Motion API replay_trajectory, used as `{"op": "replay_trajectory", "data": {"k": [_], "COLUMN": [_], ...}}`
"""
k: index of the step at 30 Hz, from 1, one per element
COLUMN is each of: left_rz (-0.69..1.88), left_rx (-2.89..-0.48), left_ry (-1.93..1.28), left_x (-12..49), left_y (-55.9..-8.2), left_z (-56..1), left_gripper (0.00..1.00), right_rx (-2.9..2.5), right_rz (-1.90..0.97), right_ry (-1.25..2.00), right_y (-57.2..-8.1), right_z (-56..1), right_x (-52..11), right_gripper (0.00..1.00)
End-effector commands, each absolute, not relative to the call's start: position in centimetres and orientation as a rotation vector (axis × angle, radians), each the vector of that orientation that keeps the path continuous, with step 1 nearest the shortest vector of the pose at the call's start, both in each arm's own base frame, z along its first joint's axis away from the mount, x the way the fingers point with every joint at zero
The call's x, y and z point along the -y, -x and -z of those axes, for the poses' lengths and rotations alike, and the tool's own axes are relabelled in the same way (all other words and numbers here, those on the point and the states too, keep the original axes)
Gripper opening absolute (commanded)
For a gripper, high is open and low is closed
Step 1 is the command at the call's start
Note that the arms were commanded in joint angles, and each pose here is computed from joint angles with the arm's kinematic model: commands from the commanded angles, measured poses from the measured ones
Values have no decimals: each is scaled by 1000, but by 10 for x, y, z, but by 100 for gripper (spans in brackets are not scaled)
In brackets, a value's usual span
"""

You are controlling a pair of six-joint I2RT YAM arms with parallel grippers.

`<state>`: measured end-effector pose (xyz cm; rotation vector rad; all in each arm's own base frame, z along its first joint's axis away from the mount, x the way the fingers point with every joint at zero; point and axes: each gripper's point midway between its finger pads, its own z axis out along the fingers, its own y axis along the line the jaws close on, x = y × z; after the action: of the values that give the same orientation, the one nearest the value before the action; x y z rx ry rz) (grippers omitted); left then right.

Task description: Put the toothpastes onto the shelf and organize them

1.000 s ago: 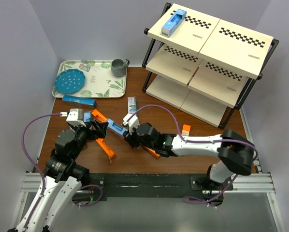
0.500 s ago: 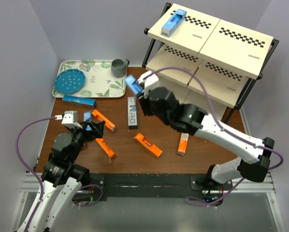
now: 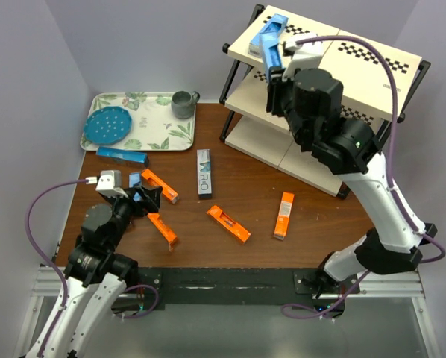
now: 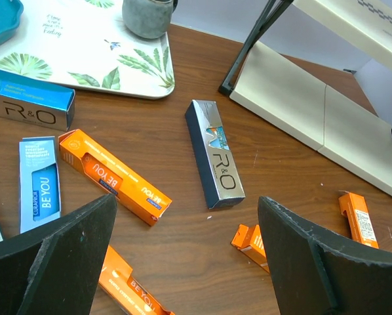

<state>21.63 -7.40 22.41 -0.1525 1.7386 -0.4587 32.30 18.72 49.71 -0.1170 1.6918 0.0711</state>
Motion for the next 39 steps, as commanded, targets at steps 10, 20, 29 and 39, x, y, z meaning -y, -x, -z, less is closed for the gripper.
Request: {"op": "replay_trajectory", "data": {"k": [10,20,29,39], "left_rz": [487,493,492,494], "left_rx": [-1732,-1742,-1757,-1762], "left_ry": [145,133,127,122], "left_x": [80,83,84,85], "left_y": [-220,-221,-222,-222], "left_z": [-227,-225,-222,-221], "left_gripper": [94,94,94,94], "right_rx": [-1669,-1672,-1692,-1687], "right_rz": [88,147,97,-29], "right_ry": [-213,-366,-387,-334], "right_y": [-384,-411,-420,-400], "right_z": [-510,-494,-486,-497], "right_x": [-113,-89,-97,-104], "right_gripper": [25,32,66,70]}}
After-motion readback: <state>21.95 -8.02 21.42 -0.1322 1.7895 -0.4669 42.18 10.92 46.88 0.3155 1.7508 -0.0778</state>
